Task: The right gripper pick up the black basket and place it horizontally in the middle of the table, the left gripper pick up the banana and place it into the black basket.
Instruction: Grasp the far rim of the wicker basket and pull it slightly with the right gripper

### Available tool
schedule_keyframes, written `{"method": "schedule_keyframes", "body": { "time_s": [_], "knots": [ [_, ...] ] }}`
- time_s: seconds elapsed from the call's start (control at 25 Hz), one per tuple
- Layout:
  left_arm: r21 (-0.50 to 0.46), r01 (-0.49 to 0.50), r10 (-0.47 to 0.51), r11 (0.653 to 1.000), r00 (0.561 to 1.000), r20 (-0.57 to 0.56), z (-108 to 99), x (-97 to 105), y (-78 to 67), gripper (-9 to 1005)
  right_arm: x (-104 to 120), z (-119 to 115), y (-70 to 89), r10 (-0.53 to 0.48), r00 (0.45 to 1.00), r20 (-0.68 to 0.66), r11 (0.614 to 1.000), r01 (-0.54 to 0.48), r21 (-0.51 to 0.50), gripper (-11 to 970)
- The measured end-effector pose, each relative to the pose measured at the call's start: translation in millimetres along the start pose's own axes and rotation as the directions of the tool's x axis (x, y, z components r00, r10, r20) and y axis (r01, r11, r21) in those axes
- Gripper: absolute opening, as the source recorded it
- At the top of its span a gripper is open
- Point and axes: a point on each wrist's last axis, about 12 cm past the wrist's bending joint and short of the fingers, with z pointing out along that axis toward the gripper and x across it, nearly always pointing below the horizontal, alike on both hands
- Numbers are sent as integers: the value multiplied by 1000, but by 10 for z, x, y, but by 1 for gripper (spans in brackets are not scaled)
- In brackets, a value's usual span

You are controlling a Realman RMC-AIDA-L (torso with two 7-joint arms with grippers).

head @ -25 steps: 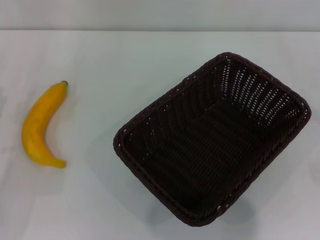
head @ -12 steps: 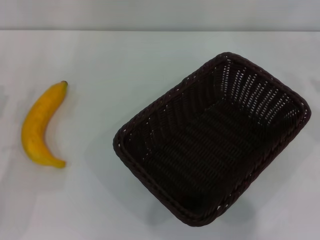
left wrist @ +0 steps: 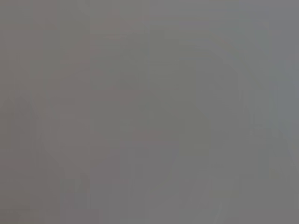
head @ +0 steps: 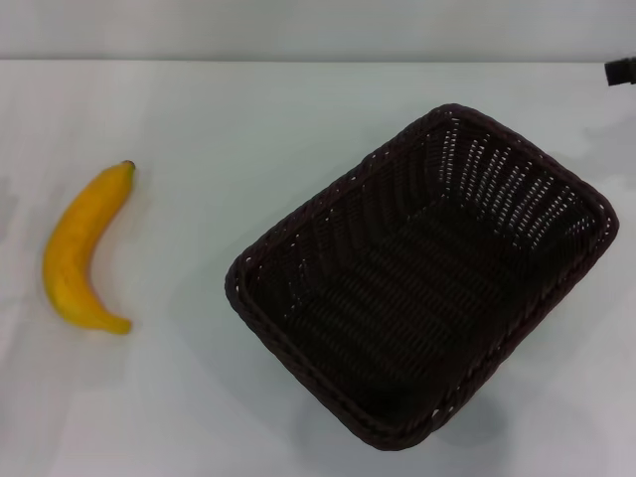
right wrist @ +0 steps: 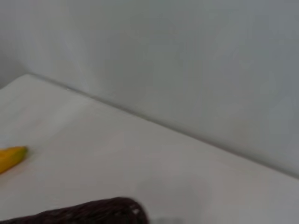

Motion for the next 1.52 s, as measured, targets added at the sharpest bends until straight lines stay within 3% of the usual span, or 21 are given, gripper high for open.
{"method": "schedule_keyframes", "body": {
  "time_s": [0.24,0.4,0.76,1.08,1.32,1.52],
  "knots": [
    [8,2,-2,1000,1000,-1,3,7,-22,872,-249,76,187,30,986,-162,998,-38,-49,744],
    [3,0,0,1000,1000,-4,-20,10,-10,872,-348,323,340,12,957,-291,1000,-18,-20,719],
    [-2,-7,7,1000,1000,-4,-17,8,0,873,-477,836,618,-22,910,-413,999,6,-40,724],
    [-8,-7,7,1000,1000,-1,-19,4,10,873,-478,1165,716,-57,858,-510,996,83,28,732],
    [-9,-7,7,1000,1000,-1,-23,4,12,872,-438,1349,867,-112,813,-571,990,138,1,728],
    [-9,-8,8,1000,1000,-4,-35,9,11,872,-407,1426,896,-117,794,-597,987,161,21,725]
  ]
}}
